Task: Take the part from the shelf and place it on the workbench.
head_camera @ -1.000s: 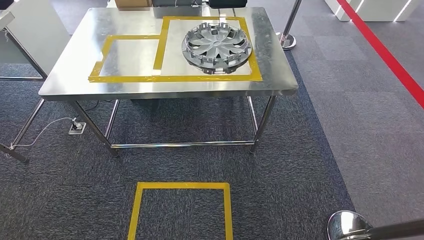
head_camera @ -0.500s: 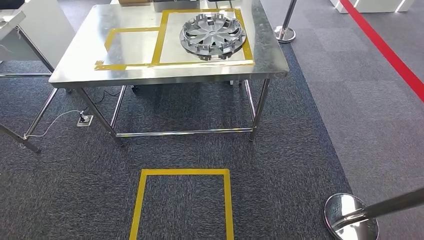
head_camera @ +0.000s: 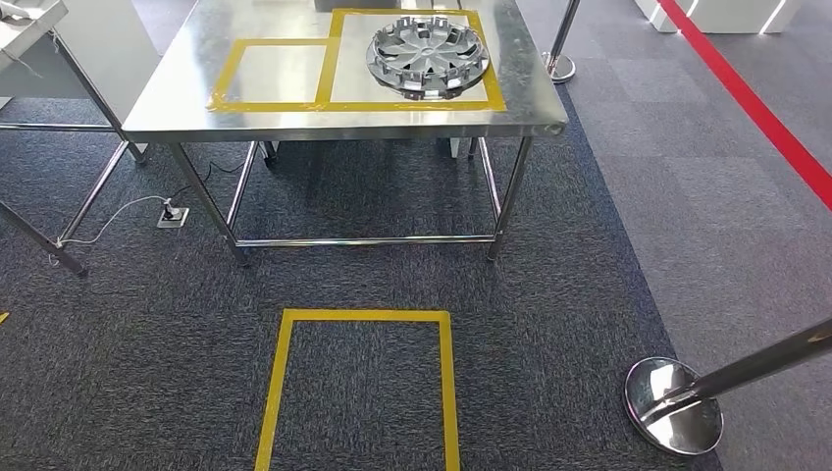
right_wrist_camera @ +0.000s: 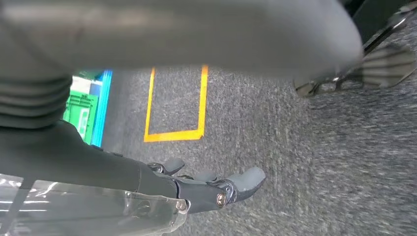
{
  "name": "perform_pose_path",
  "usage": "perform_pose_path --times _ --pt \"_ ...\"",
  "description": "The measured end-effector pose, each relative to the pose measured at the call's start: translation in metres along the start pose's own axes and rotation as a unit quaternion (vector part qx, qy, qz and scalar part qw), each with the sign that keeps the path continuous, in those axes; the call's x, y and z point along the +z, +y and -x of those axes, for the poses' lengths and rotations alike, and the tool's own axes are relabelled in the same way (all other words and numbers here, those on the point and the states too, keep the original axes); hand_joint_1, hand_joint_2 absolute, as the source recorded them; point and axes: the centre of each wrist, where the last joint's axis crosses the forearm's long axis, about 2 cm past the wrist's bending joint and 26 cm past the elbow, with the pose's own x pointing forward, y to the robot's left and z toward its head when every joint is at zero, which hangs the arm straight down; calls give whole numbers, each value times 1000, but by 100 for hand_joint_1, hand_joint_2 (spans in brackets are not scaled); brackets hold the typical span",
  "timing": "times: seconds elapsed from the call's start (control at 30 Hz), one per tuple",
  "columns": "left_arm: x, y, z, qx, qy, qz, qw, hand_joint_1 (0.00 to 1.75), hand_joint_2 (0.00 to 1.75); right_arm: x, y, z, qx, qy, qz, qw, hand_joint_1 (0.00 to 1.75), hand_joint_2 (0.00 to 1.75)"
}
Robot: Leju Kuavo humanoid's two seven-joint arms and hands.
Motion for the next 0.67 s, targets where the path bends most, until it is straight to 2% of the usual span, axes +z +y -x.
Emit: perform_pose_path --times 0.17,0.67 --pt "-1 1 -2 -1 1 -2 1000 0 175 1 2 -5 -8 -1 -3 1000 0 175" --pt "0 10 -2 -9 16 -8 1000 0 175 0 2 2 -29 -11 2 1000 0 175"
